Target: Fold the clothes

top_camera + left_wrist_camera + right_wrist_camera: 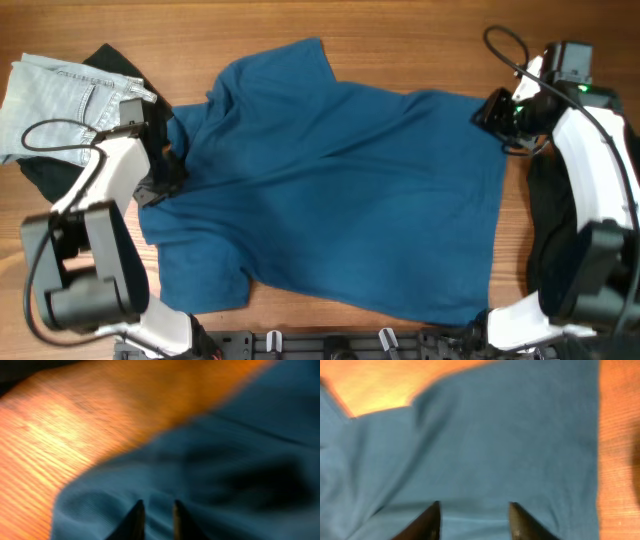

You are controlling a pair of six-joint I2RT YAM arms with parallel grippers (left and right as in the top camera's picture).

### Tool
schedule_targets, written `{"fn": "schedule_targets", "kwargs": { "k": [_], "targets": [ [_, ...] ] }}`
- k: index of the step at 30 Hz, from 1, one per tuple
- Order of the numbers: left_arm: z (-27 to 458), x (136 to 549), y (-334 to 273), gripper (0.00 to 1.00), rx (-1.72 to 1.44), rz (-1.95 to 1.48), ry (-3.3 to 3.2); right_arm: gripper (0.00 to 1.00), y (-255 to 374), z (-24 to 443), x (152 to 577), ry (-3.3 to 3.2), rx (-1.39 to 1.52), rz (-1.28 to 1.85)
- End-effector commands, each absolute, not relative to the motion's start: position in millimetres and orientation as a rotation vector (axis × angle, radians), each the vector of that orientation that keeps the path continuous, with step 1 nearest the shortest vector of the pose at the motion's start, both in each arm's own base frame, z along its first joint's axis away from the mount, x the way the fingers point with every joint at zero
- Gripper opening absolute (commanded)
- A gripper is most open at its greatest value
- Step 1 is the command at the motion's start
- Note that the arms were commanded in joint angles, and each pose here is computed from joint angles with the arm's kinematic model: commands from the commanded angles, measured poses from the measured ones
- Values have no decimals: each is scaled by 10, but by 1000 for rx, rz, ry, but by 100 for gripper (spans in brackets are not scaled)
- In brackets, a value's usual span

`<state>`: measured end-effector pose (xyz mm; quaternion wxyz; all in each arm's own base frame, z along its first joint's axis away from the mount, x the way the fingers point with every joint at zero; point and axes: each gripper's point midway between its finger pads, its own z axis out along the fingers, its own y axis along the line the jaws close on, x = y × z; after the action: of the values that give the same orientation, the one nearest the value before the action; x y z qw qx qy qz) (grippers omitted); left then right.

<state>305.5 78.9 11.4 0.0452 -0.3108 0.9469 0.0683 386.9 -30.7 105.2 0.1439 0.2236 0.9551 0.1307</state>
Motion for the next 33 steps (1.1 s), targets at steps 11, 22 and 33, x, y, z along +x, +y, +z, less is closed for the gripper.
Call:
{"fn": "schedule_targets", "kwargs": {
  "k": [11, 22, 33],
  "targets": [
    [1274, 3780, -404, 34, -176, -214, 2601, 4, -630, -443, 4009, 2854, 995, 149],
    [1242, 4210, -558, 36, -18, -206, 2475, 4, -1380, -383, 3348, 2929, 1285, -214],
    [582, 4678, -831, 37, 137, -316, 2431, 40, -818, 1119, 3979, 2685, 643, 384]
  ]
}}
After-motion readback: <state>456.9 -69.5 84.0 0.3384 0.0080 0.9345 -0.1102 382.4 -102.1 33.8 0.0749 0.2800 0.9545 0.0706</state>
